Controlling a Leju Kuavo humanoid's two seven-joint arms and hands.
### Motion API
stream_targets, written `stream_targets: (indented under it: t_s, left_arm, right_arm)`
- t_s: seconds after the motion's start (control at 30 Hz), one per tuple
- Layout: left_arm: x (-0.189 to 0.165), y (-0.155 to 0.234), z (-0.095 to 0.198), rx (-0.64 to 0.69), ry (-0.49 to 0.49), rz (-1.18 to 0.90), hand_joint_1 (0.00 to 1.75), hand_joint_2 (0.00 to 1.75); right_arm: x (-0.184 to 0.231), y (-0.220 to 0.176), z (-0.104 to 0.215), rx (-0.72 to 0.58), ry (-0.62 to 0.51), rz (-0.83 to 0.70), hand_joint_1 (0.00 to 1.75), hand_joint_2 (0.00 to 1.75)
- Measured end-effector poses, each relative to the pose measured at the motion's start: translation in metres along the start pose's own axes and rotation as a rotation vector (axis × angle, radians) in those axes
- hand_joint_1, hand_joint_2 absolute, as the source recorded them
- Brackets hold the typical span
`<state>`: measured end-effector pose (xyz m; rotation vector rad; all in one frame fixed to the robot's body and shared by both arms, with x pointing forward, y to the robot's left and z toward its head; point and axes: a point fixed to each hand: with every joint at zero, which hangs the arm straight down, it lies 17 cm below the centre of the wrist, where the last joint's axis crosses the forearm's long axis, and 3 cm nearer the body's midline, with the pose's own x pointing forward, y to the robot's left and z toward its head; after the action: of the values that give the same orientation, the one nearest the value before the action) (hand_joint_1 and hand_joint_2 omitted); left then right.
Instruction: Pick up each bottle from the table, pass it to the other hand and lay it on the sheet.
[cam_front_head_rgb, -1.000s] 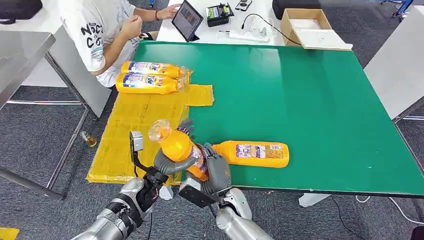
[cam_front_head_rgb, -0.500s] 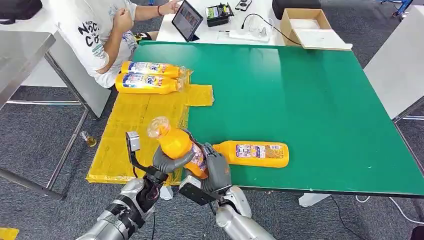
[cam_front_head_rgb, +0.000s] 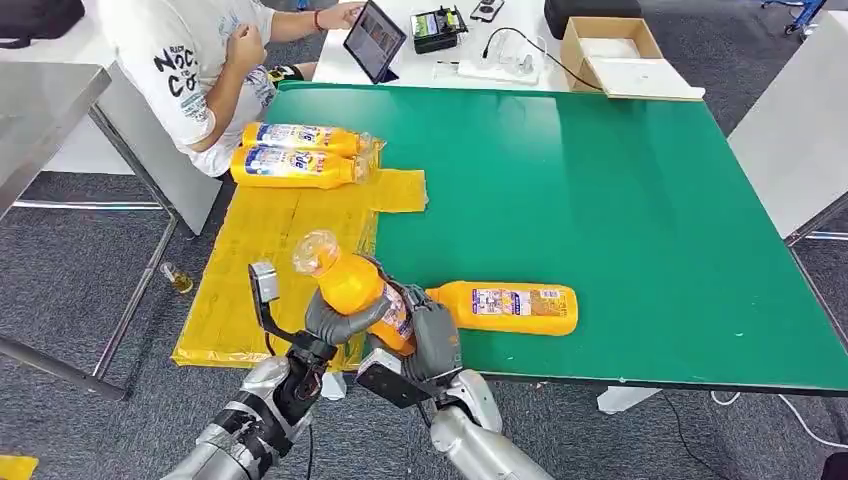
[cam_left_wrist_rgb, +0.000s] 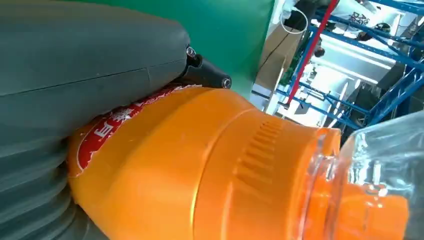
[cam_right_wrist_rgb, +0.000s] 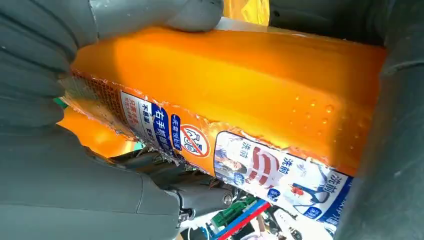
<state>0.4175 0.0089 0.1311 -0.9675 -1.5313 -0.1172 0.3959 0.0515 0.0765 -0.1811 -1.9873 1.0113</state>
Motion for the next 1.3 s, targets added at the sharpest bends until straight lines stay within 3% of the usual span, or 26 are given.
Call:
stream_targets:
  t_s: [0.03, 0.07, 0.1, 0.13, 0.4, 0.63, 0.77, 0.97, 1.3]
  left_arm:
    - [0.000, 0.000, 0.000, 0.001, 0.000, 0.000, 1.75, 1.75]
    - [0.000, 0.000, 0.000, 0.002, -0.001, 0.001, 1.75, 1.75]
    - [0.001, 0.000, 0.000, 0.003, -0.003, 0.002, 1.75, 1.75]
    - [0.001, 0.000, -0.001, 0.006, -0.006, 0.001, 1.75, 1.75]
    - [0.032, 0.010, -0.015, 0.118, -0.122, -0.216, 1.75, 1.75]
    - [0.137, 0.053, -0.018, 0.391, -0.417, -0.554, 1.75, 1.75]
    - [0.180, 0.060, -0.012, 0.474, -0.526, -0.689, 1.75, 1.75]
    - [0.209, 0.060, -0.006, 0.523, -0.602, -0.771, 1.75, 1.75]
    - [0.219, 0.061, -0.003, 0.564, -0.621, -0.859, 1.75, 1.75]
  right_arm:
    - [0.000, 0.000, 0.000, 0.000, 0.000, 0.000, 1.10, 1.75]
    - [0.001, 0.000, -0.001, -0.001, -0.001, -0.001, 0.00, 1.75]
    - [0.001, 0.000, -0.001, -0.002, -0.001, -0.001, 0.00, 1.75]
    - [0.001, 0.000, -0.001, -0.003, -0.001, -0.001, 0.00, 0.00]
    - [0.014, -0.028, -0.016, -0.105, -0.005, -0.166, 0.00, 0.00]
    - [0.041, -0.087, -0.021, -0.300, -0.071, -0.284, 0.00, 0.00]
    - [0.055, -0.119, -0.022, -0.393, -0.117, -0.304, 0.00, 0.00]
    - [0.066, -0.142, -0.018, -0.463, -0.156, -0.320, 0.00, 0.00]
    - [0.070, -0.156, -0.015, -0.512, -0.170, -0.331, 0.00, 0.00]
